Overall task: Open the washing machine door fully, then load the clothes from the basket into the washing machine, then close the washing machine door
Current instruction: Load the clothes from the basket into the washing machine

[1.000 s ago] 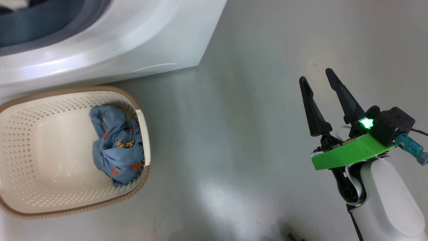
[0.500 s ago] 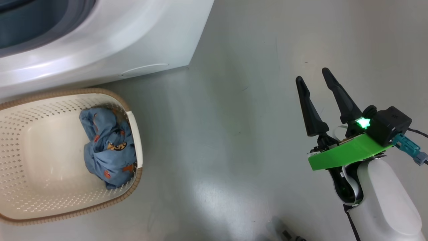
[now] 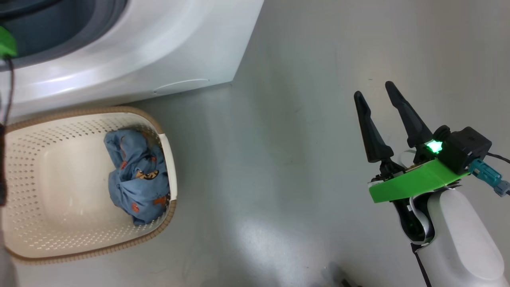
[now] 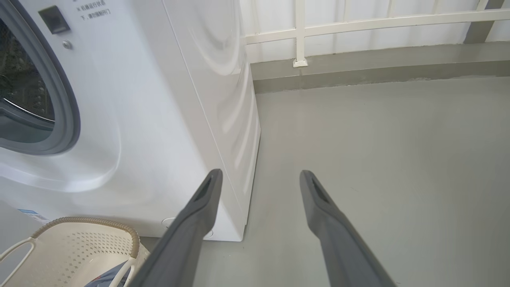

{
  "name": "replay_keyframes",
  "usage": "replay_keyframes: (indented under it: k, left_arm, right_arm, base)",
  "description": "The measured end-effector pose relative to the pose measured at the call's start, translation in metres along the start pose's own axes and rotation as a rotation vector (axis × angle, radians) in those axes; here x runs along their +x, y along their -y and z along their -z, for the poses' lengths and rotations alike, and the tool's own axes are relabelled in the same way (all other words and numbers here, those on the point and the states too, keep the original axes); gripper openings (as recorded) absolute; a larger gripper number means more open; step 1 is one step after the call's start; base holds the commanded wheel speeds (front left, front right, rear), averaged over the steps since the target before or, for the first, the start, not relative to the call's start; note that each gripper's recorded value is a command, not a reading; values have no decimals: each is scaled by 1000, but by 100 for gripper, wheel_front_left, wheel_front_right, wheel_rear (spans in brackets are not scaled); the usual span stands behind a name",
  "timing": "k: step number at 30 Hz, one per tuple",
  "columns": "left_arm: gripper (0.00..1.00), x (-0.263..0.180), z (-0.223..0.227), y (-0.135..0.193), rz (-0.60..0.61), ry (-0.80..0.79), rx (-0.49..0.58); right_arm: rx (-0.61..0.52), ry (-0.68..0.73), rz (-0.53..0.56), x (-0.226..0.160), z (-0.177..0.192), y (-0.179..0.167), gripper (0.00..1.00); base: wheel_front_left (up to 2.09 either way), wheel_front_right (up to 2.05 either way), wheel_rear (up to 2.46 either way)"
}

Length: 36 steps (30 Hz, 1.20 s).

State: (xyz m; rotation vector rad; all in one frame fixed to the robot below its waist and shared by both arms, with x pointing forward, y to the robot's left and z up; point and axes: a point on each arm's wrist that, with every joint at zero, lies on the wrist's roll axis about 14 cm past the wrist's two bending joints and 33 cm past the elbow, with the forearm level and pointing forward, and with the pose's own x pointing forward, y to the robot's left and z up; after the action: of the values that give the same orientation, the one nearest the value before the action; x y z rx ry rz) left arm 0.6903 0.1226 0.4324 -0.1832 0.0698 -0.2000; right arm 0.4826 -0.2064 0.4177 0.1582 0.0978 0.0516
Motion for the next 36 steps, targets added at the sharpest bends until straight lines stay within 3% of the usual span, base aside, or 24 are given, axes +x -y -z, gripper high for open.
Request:
replay_keyframes:
  k: [21,36]
  left_arm:
    - [100,-103,36,-7,-65,-72,-42]
    - [100,-184,21,-5,-104,-61,-20]
  right_arm:
    - [-21,41,-22,-8,-23,-2,100]
    - [-27,57,-49,-37,-40,-10,100]
  base:
    - [0,0,0]
    - [0,0,0]
